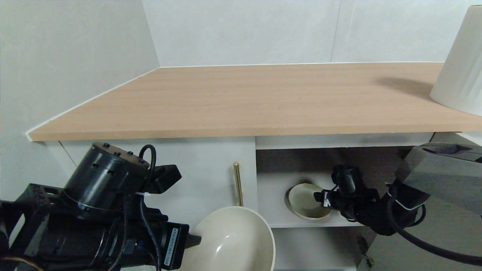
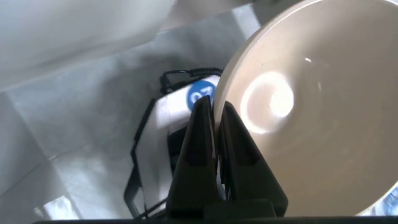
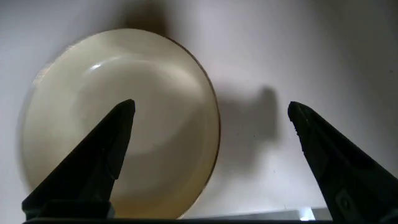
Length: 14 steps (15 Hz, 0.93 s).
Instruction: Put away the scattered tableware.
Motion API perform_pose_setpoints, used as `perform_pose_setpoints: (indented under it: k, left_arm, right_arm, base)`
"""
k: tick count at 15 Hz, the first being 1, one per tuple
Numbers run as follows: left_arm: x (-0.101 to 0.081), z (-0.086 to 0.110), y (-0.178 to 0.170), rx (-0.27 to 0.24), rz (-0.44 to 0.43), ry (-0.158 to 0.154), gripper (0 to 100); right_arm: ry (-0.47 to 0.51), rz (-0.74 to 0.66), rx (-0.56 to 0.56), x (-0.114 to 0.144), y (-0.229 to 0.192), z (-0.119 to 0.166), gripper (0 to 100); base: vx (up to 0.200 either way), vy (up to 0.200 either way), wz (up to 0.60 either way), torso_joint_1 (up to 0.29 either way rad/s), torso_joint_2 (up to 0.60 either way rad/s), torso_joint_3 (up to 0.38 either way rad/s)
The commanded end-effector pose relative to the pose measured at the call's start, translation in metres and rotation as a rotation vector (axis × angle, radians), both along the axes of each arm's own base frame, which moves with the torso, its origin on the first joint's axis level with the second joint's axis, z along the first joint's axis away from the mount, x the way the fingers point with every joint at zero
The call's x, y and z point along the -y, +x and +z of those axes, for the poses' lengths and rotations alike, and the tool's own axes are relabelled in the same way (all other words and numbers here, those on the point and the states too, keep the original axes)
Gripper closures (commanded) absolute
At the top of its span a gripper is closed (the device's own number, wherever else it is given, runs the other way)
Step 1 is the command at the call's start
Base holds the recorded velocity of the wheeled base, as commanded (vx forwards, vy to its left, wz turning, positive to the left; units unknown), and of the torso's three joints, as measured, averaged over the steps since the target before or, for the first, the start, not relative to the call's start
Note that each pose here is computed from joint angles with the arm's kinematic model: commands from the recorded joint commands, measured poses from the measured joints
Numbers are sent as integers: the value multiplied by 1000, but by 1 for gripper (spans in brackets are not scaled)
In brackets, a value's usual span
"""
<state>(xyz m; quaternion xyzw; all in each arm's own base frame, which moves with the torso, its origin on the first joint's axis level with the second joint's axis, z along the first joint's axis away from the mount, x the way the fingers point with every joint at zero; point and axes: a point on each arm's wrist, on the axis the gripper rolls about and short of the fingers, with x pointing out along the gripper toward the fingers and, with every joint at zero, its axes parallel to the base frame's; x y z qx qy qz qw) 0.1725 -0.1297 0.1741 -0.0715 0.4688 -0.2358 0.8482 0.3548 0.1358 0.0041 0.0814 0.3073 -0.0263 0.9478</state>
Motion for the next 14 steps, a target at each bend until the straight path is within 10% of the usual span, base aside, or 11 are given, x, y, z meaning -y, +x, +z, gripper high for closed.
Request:
perform_pose_setpoints:
  k: [1,8,14]
  left_arm:
    - [3,-6,4,-24,4,14,100]
    - [22,-26,30,-89,150,77,100]
    - [45,-46,37,0,305,179,100]
  right_arm:
    - [14,47,22,-6,-16,21,0]
    - [40,418,-25,-27,-94,73,0]
    - [140,683,-137,-30,-149,119,0]
  base:
    - [0,0,0,0,0,0]
    - [0,0,0,0,0,0]
    - [0,0,0,0,0,0]
